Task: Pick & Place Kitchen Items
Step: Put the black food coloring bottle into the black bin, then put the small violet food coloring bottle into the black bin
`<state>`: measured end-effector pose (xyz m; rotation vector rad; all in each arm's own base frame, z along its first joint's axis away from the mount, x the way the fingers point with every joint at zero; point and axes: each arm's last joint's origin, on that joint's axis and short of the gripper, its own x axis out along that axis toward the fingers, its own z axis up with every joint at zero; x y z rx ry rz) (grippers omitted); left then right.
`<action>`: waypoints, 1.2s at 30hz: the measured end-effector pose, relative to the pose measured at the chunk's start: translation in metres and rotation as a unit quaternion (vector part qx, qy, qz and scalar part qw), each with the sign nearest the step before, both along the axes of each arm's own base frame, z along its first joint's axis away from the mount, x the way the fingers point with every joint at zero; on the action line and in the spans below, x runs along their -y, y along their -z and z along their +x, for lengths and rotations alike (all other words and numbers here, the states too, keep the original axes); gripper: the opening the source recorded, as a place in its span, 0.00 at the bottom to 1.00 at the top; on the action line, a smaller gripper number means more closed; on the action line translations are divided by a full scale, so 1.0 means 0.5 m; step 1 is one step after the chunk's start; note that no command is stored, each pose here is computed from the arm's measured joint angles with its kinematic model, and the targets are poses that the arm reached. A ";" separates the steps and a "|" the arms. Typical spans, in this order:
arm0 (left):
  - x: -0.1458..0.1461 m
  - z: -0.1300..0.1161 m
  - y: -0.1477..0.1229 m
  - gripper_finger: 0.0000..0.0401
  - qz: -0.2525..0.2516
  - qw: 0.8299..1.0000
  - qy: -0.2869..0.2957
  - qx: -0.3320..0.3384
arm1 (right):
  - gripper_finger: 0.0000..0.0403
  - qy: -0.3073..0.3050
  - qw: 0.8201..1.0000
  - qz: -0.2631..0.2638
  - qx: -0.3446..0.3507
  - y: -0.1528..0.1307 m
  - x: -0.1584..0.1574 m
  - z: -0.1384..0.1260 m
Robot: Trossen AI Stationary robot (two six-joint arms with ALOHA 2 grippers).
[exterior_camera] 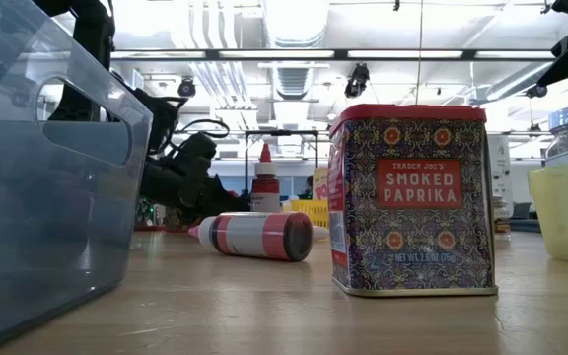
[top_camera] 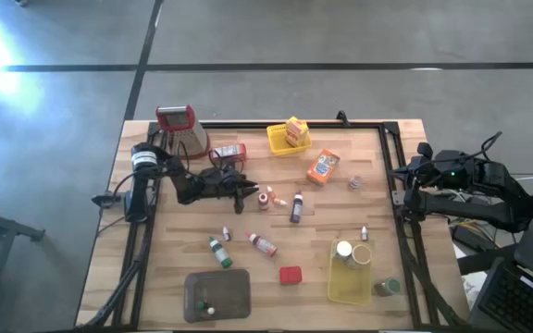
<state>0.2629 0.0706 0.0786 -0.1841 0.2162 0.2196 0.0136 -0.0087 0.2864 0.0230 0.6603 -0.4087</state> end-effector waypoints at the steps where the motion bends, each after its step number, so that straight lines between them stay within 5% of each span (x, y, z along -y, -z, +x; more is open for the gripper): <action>1: 0.000 -0.001 0.000 0.21 -0.001 1.000 0.000 0.002 | 0.02 0.000 1.000 0.000 0.000 0.000 0.000 0.000; 14: 0.002 -0.004 -0.001 0.27 -0.010 1.000 0.001 0.008 | 0.02 0.000 1.000 0.000 0.000 0.000 0.000 0.000; 26: -0.001 -0.005 -0.008 0.63 -0.027 0.999 0.002 0.023 | 0.02 0.000 1.000 0.000 0.000 0.000 0.000 0.000; 36: -0.012 -0.011 -0.068 0.87 -0.032 0.998 -0.012 0.053 | 0.02 0.000 1.000 0.000 0.000 0.000 0.000 0.000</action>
